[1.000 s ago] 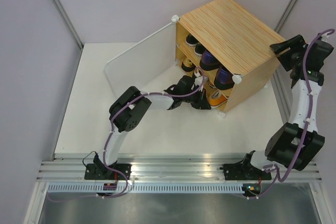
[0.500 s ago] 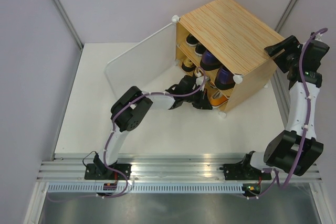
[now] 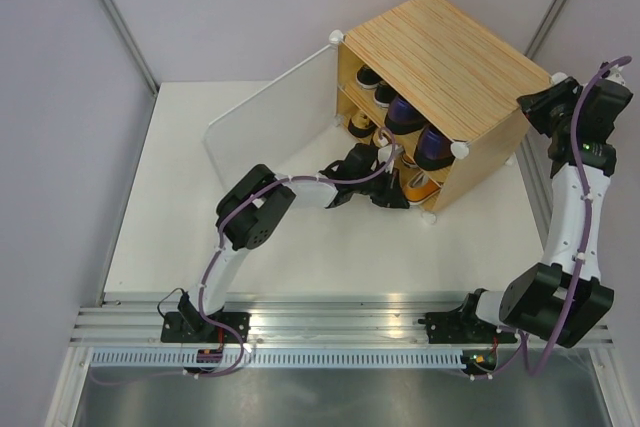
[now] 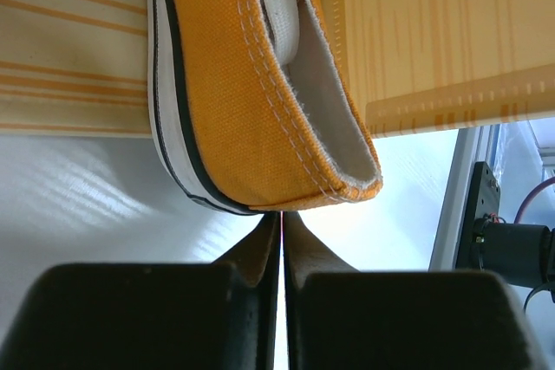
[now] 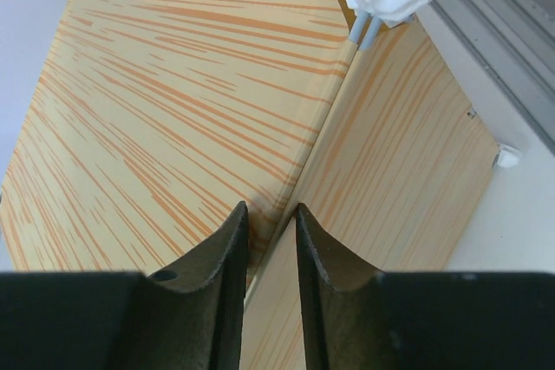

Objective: Place and organize the shoes in the shoe cabinet
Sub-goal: Place the shoe in the shoe cabinet, then adjust the shoe in the shoe cabinet.

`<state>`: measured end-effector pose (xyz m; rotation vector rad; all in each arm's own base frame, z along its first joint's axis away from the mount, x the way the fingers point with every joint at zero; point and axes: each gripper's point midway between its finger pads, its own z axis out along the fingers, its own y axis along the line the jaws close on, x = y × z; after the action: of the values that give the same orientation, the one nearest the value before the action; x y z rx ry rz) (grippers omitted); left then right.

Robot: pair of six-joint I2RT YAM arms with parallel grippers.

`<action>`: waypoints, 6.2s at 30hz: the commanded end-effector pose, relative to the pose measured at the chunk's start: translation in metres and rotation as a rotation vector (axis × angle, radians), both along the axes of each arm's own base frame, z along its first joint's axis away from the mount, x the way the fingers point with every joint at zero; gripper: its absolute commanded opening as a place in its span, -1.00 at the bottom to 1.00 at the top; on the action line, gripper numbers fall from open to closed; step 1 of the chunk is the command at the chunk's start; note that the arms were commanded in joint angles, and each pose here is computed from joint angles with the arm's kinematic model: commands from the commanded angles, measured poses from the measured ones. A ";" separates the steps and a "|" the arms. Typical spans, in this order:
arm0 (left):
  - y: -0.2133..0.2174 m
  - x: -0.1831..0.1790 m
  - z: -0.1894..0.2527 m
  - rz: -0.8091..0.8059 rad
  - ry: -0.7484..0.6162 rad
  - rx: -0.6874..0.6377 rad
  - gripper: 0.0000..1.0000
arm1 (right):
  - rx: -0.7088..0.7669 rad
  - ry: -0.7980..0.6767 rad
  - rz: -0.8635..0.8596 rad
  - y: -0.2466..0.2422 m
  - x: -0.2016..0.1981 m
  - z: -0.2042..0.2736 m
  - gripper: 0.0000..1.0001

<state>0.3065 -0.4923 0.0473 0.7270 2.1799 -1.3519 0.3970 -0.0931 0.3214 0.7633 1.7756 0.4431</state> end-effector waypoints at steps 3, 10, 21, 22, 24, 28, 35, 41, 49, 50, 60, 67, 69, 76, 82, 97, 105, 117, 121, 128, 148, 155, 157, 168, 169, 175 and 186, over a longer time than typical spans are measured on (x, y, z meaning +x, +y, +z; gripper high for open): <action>-0.022 0.050 0.029 0.131 -0.108 -0.104 -0.86 | 0.040 0.091 0.182 0.056 -0.006 -0.030 -0.63; -0.014 0.044 0.026 0.128 -0.103 -0.092 -0.73 | 0.009 0.103 0.227 0.076 -0.012 -0.030 -0.99; 0.062 0.045 0.054 0.251 -0.181 -0.097 0.17 | -0.029 0.094 0.225 0.085 -0.022 -0.026 -0.94; 0.067 0.048 0.056 0.253 -0.178 -0.108 0.18 | -0.031 0.093 0.223 0.084 -0.022 -0.026 -0.94; 0.078 0.056 0.059 0.268 -0.217 -0.116 0.27 | -0.036 0.082 0.221 0.085 -0.024 -0.022 -0.92; 0.081 0.073 0.065 0.283 -0.290 -0.122 0.28 | -0.036 0.073 0.219 0.085 -0.026 -0.018 -0.91; 0.063 0.105 0.072 0.281 -0.397 -0.134 0.25 | -0.040 0.054 0.211 0.085 -0.027 -0.013 -0.88; 0.050 0.126 0.072 0.319 -0.431 -0.190 0.11 | -0.036 0.041 0.205 0.084 -0.025 -0.013 -0.88; 0.045 0.138 0.077 0.399 -0.435 -0.233 0.11 | -0.037 0.021 0.193 0.083 -0.023 -0.006 -0.86; 0.044 0.138 0.075 0.401 -0.433 -0.239 0.11 | -0.036 0.018 0.193 0.083 -0.023 -0.005 -0.86; 0.029 0.152 0.061 0.474 -0.277 -0.268 0.20 | -0.040 -0.002 0.188 0.082 -0.023 0.002 -0.85; 0.031 0.152 0.047 0.558 -0.140 -0.297 0.20 | -0.041 -0.009 0.182 0.082 -0.024 0.004 -0.85; 0.034 0.153 0.046 0.586 -0.096 -0.313 0.19 | -0.041 -0.011 0.180 0.082 -0.025 0.004 -0.85; 0.031 0.152 0.050 0.638 0.045 -0.426 0.20 | -0.041 -0.011 0.174 0.081 -0.025 0.004 -0.85; 0.028 0.154 0.052 0.645 0.074 -0.439 0.20 | -0.045 -0.013 0.172 0.081 -0.026 0.004 -0.85; 0.022 0.157 0.041 0.708 0.133 -0.358 0.19 | -0.054 -0.009 0.150 0.076 -0.027 0.001 -0.85; 0.023 0.156 0.024 0.740 0.163 -0.282 0.06 | -0.062 -0.009 0.142 0.076 -0.029 0.001 -0.85; 0.021 0.146 0.014 0.697 0.176 -0.255 -0.95 | -0.073 -0.012 0.128 0.073 -0.031 0.001 -0.85; 0.022 0.144 0.020 0.686 0.154 -0.251 -0.95 | -0.074 -0.014 0.127 0.073 -0.032 0.002 -0.85; 0.035 0.142 0.040 0.705 0.091 -0.259 -0.96 | -0.072 -0.014 0.127 0.074 -0.032 0.002 -0.85; 0.027 0.127 0.083 0.554 -0.036 -0.397 0.04 | -0.078 -0.007 0.125 0.072 -0.032 -0.001 -0.84; 0.014 0.127 0.082 0.503 -0.081 -0.407 0.09 | -0.080 -0.007 0.122 0.072 -0.031 -0.001 -0.84; 0.012 0.129 0.075 0.508 -0.076 -0.389 0.09 | -0.080 -0.007 0.121 0.071 -0.031 -0.001 -0.84; 0.007 0.139 0.058 0.580 -0.054 -0.333 0.16 | -0.090 -0.006 0.101 0.068 -0.031 -0.002 -0.84; 0.006 0.139 0.058 0.580 -0.055 -0.334 0.18 | -0.087 -0.007 0.100 0.068 -0.031 -0.003 -0.84; -0.001 0.142 0.053 0.599 -0.039 -0.314 0.19 | -0.092 -0.014 0.091 0.067 -0.033 -0.001 -0.84; -0.007 0.148 0.058 0.630 -0.063 -0.321 -0.46 | -0.100 -0.022 0.081 0.066 -0.035 0.001 -0.84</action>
<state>0.4480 -0.4798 0.0804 -0.0837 1.9268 -1.2467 0.3631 -0.0497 0.3364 0.6548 1.7360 0.3298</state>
